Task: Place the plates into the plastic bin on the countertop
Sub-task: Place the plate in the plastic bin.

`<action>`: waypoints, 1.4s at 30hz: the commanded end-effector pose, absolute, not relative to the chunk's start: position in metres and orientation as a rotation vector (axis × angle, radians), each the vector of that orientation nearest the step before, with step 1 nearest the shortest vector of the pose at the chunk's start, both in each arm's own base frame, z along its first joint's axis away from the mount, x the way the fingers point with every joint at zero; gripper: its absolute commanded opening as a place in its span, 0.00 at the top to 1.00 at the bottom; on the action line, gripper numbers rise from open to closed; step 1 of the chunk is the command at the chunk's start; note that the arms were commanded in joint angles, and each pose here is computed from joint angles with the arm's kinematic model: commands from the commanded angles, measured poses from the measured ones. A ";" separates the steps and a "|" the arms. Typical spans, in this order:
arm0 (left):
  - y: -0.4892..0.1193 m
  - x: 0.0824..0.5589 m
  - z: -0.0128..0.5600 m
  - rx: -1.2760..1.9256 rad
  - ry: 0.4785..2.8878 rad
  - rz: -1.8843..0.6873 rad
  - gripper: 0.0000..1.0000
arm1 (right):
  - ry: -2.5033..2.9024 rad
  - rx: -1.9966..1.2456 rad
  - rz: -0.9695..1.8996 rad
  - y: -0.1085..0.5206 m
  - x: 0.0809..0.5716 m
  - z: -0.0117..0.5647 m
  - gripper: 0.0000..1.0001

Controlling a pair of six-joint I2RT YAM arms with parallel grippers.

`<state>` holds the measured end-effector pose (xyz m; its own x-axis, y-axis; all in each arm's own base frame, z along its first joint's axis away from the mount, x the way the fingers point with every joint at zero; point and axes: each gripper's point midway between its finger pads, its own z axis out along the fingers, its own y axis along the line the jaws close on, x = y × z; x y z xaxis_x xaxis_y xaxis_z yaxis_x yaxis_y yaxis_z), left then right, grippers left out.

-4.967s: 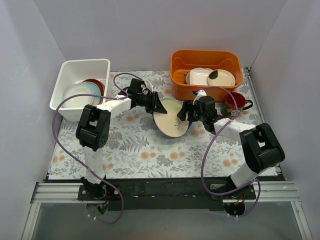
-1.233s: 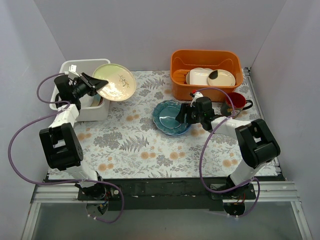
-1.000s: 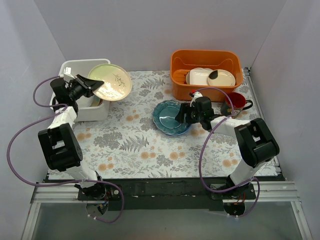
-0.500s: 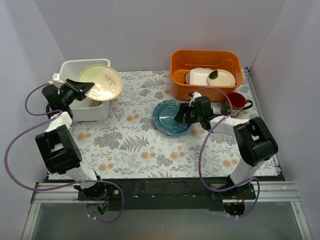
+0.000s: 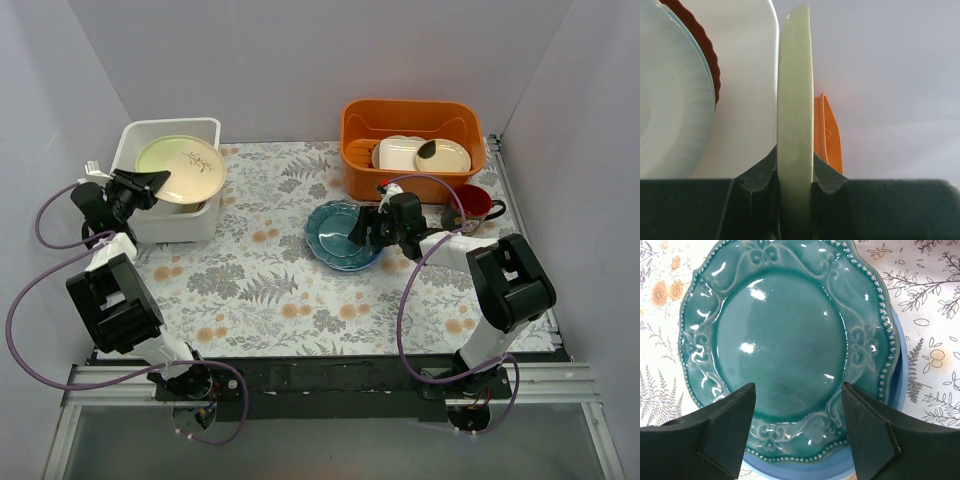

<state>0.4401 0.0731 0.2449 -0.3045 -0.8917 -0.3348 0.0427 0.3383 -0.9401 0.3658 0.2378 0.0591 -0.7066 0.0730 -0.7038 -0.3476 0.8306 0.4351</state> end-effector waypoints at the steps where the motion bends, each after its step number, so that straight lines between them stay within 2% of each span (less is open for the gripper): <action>1: 0.072 0.429 0.307 -0.634 1.468 -1.100 1.00 | 2.201 -0.208 0.742 0.244 0.374 0.073 0.23; 20: 0.104 0.440 0.271 -0.774 1.510 -0.972 1.00 | 2.206 -0.220 0.775 0.249 0.371 0.073 0.23; 36: 0.132 0.421 0.271 -0.943 1.336 -0.835 1.00 | 2.197 -0.227 0.769 0.247 0.370 0.077 0.23; 42: 0.130 0.427 0.264 -0.937 1.380 -0.852 1.00 | 2.194 -0.227 0.770 0.248 0.372 0.079 0.23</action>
<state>0.4220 0.1309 0.2048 -0.0110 -0.9429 -0.3328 -0.1930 0.3285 -0.9246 0.3630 0.2411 0.0601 -0.7129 0.0691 -0.6978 -0.3609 0.8170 0.4496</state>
